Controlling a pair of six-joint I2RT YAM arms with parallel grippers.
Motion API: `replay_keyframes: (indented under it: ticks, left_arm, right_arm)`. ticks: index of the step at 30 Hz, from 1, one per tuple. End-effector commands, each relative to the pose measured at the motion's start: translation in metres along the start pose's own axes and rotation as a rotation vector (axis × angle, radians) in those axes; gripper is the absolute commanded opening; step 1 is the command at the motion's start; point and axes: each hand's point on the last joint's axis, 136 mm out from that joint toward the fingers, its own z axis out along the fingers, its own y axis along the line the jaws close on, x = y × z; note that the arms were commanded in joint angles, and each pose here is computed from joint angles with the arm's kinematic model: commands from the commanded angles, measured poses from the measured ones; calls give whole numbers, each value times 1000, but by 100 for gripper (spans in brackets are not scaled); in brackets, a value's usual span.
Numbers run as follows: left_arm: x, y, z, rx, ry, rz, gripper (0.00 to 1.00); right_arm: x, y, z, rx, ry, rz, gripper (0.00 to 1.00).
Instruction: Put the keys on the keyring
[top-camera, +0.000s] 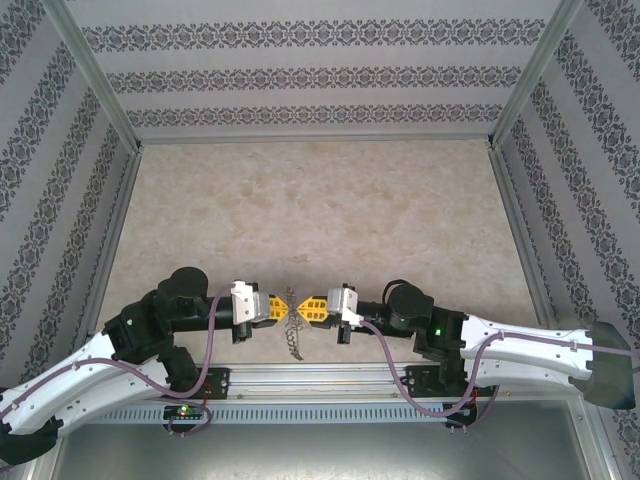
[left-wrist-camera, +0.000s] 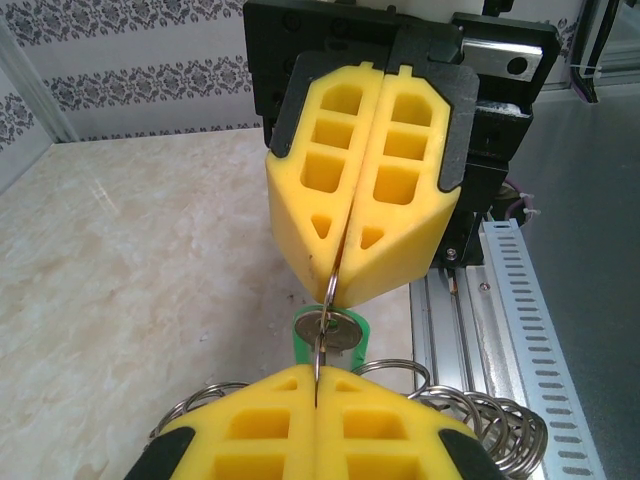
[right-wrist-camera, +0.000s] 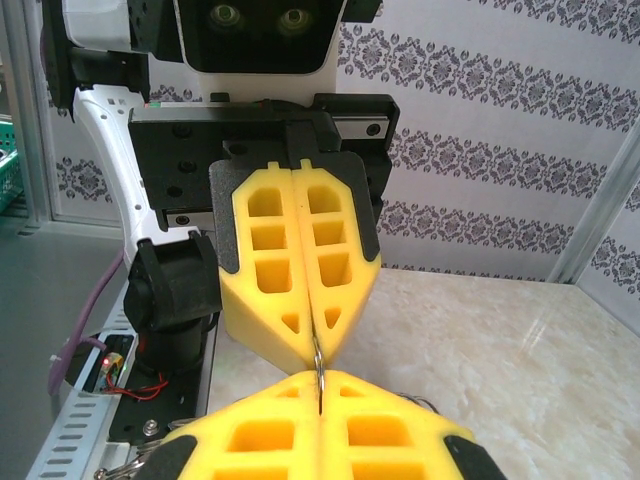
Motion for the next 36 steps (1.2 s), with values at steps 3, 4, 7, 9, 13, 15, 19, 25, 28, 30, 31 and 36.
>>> replay_keyframes:
  ticks: [3, 4, 7, 9, 13, 15, 19, 25, 28, 30, 31, 36]
  left_arm:
    - [-10, -3, -4, 4, -34, 32, 0]
    - [-10, -3, -4, 4, -34, 33, 0]
    - [-10, -2, -4, 4, -34, 33, 0]
    - [-10, -2, -4, 3, -33, 32, 0]
    - [-10, -3, -4, 5, -34, 32, 0]
    - [-10, -3, -4, 5, -33, 32, 0]
    - [-11, -2, -5, 3, -36, 33, 0]
    - [-11, -3, -5, 4, -37, 35, 0]
    - [-11, -2, -5, 3, -37, 35, 0]
    - [-11, -3, -5, 3, -37, 35, 0]
    - [-11, -3, -5, 3, -38, 36, 0]
    - [-11, -3, -5, 4, -39, 38, 0]
  right_arm:
    - [-22, -3, 0, 9, -62, -19, 0]
    - [-22, -4, 0, 10, -61, -20, 0]
    - [-21, -3, 1, 5, -60, -19, 0]
    - [-20, -3, 2, 5, -58, -18, 0]
    - [-20, -3, 3, 6, -55, -21, 0]
    - [-20, -4, 3, 9, -54, -22, 0]
    - [-19, -4, 3, 9, -49, -22, 0]
    - [-17, -2, 5, -4, -43, -22, 0]
    - [-16, -1, 6, -9, -40, -20, 0]
    - [-15, -1, 7, -12, -36, -19, 0]
    - [-14, 0, 7, -13, -34, -18, 0]
    - [-10, 0, 8, -15, -24, -17, 0]
